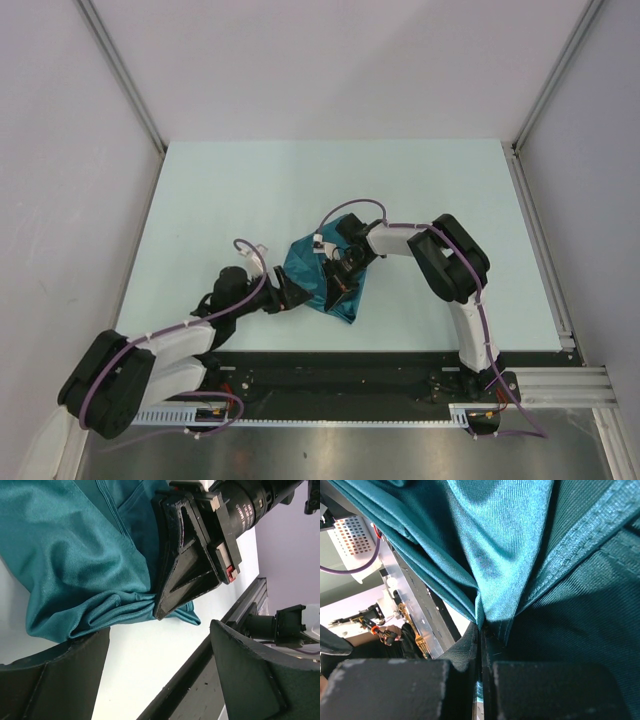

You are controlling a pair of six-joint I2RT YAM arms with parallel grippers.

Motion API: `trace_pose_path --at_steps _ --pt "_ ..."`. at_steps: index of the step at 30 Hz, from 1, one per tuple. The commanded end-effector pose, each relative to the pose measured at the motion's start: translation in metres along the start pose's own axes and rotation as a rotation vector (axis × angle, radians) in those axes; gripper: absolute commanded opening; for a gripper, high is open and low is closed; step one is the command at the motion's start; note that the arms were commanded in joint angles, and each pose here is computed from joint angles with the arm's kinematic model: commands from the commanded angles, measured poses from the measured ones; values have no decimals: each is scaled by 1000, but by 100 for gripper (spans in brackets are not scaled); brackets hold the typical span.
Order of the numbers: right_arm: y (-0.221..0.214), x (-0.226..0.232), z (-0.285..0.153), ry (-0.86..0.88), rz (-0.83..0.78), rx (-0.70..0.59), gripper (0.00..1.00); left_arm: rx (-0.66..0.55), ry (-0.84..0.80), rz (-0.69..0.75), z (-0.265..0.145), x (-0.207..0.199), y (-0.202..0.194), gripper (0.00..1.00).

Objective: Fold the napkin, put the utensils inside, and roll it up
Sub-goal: Roll the napkin with the utensil

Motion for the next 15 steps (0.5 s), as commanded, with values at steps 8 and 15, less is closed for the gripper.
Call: trace_pose_path --at_steps 8,15 --pt "1 -15 4 -38 22 2 0 -111 -65 25 1 -11 24 85" --pt "0 -15 5 -33 27 3 0 -122 -49 32 4 -3 28 85"
Point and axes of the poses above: each gripper's point midway between its finger pads, its own z axis out along the fingers, its own x axis along the line the jaws close on, y = z × x, the point moved 2 cm from there along -z, back along the fingers, and after that the axes turned 11 degrees about -z, right-handed, at the moved point
